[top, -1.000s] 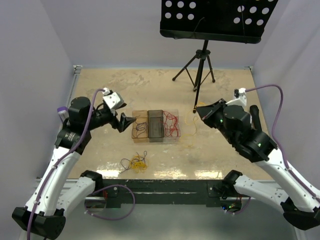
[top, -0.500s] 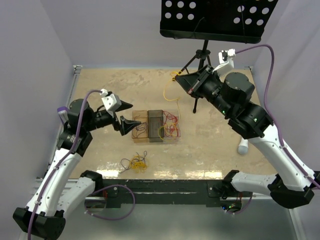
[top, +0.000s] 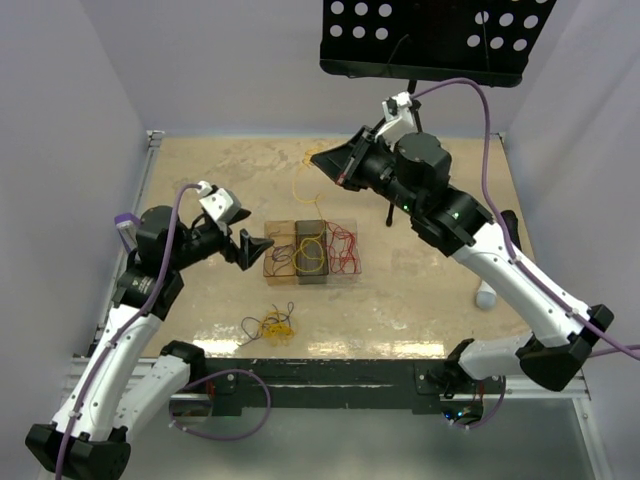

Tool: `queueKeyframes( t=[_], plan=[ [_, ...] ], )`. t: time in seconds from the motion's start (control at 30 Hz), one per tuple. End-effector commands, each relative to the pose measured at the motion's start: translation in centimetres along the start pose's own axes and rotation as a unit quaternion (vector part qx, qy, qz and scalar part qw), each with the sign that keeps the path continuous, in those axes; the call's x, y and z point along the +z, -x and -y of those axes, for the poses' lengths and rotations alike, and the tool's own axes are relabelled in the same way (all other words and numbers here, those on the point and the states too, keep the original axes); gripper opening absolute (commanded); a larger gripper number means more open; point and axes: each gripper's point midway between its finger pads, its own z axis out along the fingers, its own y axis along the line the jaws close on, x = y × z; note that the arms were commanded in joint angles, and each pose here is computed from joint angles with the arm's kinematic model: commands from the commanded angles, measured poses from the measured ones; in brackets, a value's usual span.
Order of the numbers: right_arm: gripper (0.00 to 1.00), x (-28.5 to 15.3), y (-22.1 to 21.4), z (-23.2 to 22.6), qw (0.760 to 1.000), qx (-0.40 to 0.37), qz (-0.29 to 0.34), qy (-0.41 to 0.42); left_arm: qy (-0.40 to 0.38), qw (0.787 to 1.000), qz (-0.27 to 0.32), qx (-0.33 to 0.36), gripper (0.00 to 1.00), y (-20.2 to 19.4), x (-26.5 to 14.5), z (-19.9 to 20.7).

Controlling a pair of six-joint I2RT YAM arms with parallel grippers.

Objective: Untangle the cables
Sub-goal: Place the cable in the bin.

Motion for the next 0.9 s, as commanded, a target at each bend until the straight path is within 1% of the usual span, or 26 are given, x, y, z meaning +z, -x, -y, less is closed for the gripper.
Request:
queueKeyframes(
  t=[0.0,0.63,0.77,0.87],
  plan=[
    [0.0,1.0,-0.2,-0.7,1.0,-0.016,0.003,0.027,0.024,1.0,0.007,0.005,0.89,0.4,-0.4,-0.7],
    [0.0,3.6,-3.9,4.8,0.999,-0.023,-0.021,-0.04,0.053,0.998,0.005,0.026,0.89,0.8,-1.1,-1.5],
    [0.0,4.1,-4.9,7.0,0.997,-0.034,-0.023,-0.072,0.056,0.998,0.004,0.031,0.89,0.8,-1.1,-1.6],
    [0.0,4.7,-6.6,9.1,0.994,-0.044,-0.038,-0.095,0.06,0.998,0.004,0.03,0.89,0.8,-1.2,-1.7]
  ],
)
